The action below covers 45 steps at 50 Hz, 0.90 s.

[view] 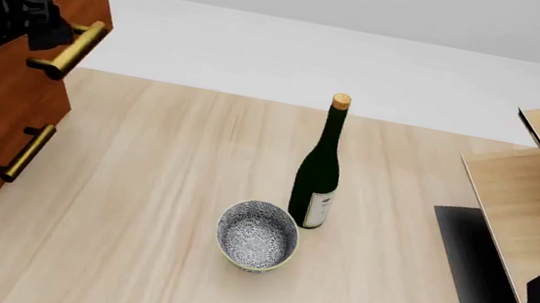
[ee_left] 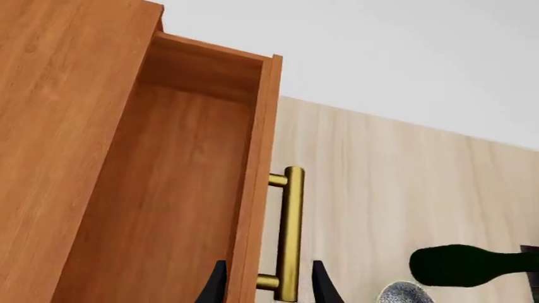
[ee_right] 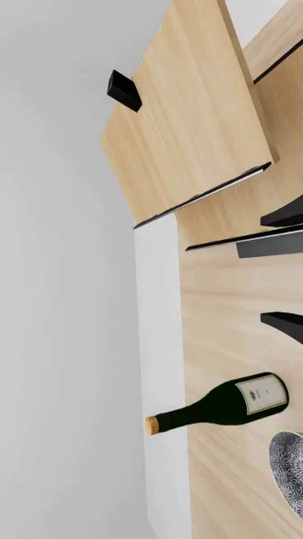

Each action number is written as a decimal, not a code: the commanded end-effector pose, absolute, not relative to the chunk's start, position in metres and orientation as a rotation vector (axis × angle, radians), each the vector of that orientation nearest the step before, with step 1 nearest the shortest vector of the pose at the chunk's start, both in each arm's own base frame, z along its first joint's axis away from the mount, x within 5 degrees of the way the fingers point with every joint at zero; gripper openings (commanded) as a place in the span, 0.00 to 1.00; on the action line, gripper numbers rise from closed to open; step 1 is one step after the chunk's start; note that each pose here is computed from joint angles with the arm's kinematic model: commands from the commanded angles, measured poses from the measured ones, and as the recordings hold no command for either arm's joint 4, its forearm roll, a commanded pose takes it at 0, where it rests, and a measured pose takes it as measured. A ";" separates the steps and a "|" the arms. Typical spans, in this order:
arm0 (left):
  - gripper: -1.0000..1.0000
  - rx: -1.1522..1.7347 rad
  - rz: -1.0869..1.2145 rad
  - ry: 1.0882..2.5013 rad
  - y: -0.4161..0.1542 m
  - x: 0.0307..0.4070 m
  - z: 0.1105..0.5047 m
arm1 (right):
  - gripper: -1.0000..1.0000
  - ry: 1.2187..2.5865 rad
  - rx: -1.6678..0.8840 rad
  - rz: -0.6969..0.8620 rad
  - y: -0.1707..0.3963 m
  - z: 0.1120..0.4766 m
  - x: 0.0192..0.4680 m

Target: Close the bottom drawer of the cabinet and open the top drawer.

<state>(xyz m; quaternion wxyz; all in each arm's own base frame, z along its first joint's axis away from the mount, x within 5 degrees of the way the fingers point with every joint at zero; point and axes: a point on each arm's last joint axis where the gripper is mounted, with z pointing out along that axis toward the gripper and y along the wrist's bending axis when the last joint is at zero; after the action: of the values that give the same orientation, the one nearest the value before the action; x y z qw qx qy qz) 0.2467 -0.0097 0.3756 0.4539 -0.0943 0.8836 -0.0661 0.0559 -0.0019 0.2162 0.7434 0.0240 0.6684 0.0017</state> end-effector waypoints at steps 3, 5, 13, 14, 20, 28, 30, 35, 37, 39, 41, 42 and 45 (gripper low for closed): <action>1.00 -0.174 -0.239 2.181 -0.032 0.243 0.374 | 1.00 1.464 0.053 0.004 -0.002 0.216 0.056; 1.00 -0.176 -0.243 2.184 -0.033 0.244 0.372 | 1.00 1.465 0.053 0.003 -0.002 0.216 0.056; 1.00 -0.161 -0.270 2.191 -0.041 0.244 0.369 | 1.00 1.465 0.053 0.003 -0.002 0.216 0.056; 1.00 -0.157 -0.277 2.192 -0.043 0.244 0.369 | 1.00 1.465 0.053 0.003 -0.002 0.216 0.056; 1.00 -0.142 -0.294 2.189 -0.048 0.242 0.370 | 1.00 1.465 0.053 0.002 -0.002 0.216 0.056; 1.00 -0.115 -0.330 2.194 -0.058 0.239 0.366 | 1.00 1.465 0.053 0.003 -0.002 0.216 0.056; 1.00 -0.107 -0.342 2.191 -0.061 0.238 0.367 | 1.00 1.465 0.053 0.002 -0.002 0.216 0.056; 1.00 -0.084 -0.379 2.182 -0.070 0.234 0.370 | 1.00 1.465 0.052 0.002 -0.002 0.216 0.056; 1.00 -0.078 -0.386 2.180 -0.072 0.233 0.371 | 1.00 1.465 0.053 0.003 -0.002 0.216 0.056; 1.00 -0.072 -0.399 2.178 -0.075 0.231 0.372 | 1.00 1.465 0.053 0.002 -0.002 0.216 0.056; 1.00 -0.063 -0.404 2.175 -0.077 0.231 0.373 | 1.00 1.464 0.053 0.002 -0.002 0.216 0.056; 1.00 -0.060 -0.406 2.176 -0.077 0.230 0.373 | 1.00 1.465 0.053 0.002 -0.002 0.216 0.056; 1.00 -0.043 -0.414 2.174 -0.081 0.229 0.373 | 1.00 1.465 0.053 0.002 -0.002 0.216 0.056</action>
<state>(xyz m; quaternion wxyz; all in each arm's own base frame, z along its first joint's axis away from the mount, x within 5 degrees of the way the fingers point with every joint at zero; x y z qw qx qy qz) 0.2344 -0.0690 0.3721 0.4492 -0.0335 0.8801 -0.1501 0.0560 -0.0019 0.2162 0.7432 0.0241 0.6686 0.0011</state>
